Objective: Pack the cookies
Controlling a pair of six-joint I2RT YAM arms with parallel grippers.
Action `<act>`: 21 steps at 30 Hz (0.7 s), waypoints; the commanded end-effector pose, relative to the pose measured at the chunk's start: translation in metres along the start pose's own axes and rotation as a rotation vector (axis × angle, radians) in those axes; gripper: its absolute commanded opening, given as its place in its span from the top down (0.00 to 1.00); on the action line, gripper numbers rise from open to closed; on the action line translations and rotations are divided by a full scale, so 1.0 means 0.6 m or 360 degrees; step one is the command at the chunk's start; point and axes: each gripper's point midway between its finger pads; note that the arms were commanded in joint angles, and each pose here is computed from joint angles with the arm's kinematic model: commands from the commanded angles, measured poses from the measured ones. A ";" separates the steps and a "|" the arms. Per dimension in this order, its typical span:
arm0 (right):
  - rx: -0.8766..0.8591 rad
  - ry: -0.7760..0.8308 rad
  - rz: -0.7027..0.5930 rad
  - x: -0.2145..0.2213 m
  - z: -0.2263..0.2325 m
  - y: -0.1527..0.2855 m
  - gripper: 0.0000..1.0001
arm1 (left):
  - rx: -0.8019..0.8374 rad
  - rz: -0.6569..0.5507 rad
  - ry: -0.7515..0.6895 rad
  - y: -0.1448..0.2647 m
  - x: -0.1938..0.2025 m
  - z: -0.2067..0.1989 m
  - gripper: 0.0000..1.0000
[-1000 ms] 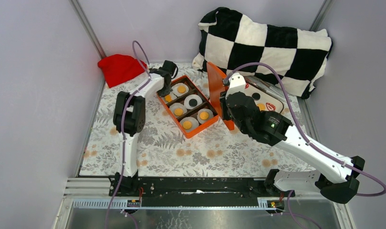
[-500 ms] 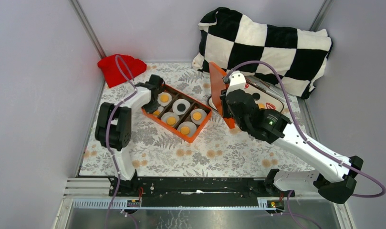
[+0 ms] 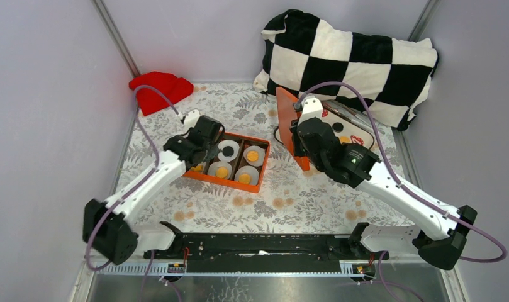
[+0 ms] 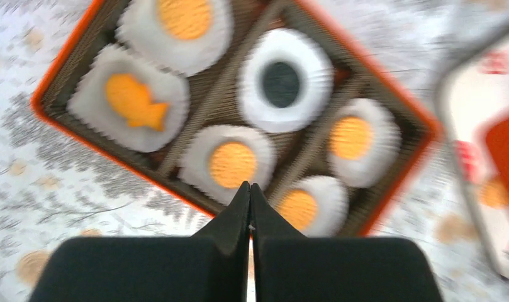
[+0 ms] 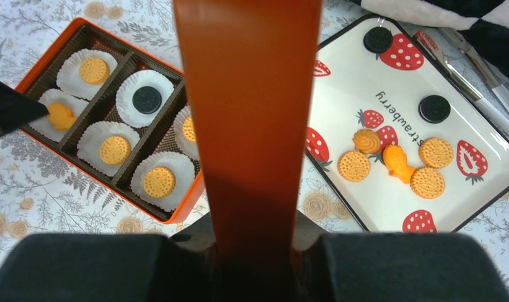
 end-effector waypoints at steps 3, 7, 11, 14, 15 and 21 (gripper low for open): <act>-0.0076 -0.0118 -0.0131 -0.040 0.013 0.011 1.00 | 0.0169 -0.0144 0.0020 0.096 -0.029 -0.050 1.00; -0.0030 -0.0138 -0.0220 -0.074 -0.011 0.049 1.00 | 0.0206 0.0063 -0.0063 0.073 0.072 -0.066 1.00; -0.0092 -0.0212 -0.0315 -0.118 -0.023 0.107 1.00 | 0.0261 0.0164 -0.0146 0.047 0.150 -0.084 1.00; -0.0132 -0.0277 -0.0267 -0.118 -0.023 0.129 1.00 | 0.0291 0.0190 -0.0207 0.030 0.179 -0.102 1.00; -0.0140 -0.0303 -0.0244 -0.114 -0.021 0.131 1.00 | 0.0304 0.0194 -0.0222 0.026 0.182 -0.110 1.00; -0.0296 -0.0417 -0.0151 -0.075 0.011 0.116 1.00 | 0.0337 0.0153 -0.0271 -0.010 0.181 -0.158 1.00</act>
Point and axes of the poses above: each gripper's point midway between its finger pads, its own y axis back along the fingers, its own z axis along the line the jaws close on, x = y × z, and after that the axes turned 12 degrees about -y, right-handed
